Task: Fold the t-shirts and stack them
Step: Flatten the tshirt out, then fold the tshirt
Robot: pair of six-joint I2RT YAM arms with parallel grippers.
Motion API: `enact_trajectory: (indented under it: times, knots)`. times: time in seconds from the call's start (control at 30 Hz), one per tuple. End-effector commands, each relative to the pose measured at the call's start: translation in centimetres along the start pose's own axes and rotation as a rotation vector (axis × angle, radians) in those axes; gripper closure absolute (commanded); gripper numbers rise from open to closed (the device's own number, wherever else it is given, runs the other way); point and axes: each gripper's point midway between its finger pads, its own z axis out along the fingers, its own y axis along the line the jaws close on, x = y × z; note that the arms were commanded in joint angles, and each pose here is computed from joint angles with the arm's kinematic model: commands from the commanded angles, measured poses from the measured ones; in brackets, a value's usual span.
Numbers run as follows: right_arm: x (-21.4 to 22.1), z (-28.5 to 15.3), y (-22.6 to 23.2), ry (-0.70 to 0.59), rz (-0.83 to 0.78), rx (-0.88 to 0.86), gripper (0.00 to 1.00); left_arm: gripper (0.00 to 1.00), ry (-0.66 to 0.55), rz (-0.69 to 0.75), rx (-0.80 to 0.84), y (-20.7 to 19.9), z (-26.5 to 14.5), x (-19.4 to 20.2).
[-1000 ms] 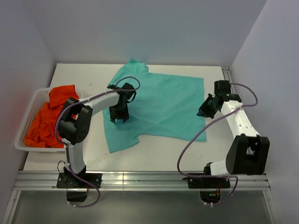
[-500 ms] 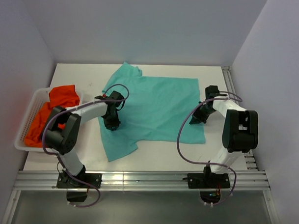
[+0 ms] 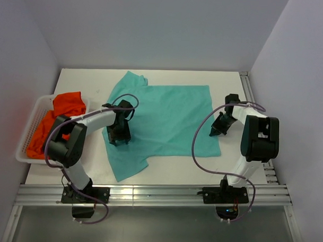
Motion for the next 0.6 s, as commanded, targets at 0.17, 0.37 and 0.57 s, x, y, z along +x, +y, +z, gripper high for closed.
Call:
enact_trajectory:
  times: [0.17, 0.37, 0.57]
  knots:
    - [-5.1, -11.1, 3.4, -0.366, -0.040, -0.081, 0.13, 0.09, -0.262, -0.017, 0.009, -3.3, -7.9, -9.8]
    - [-3.7, -18.4, 0.8, -0.548, -0.008, -0.017, 0.08, 0.07, -0.365, -0.067, 0.131, -3.3, -13.8, -9.6]
    - [4.2, -16.5, -3.1, -0.434, 0.000, -0.043, 0.14, 0.13, -0.243, -0.116, 0.190, 0.9, -12.4, -1.0]
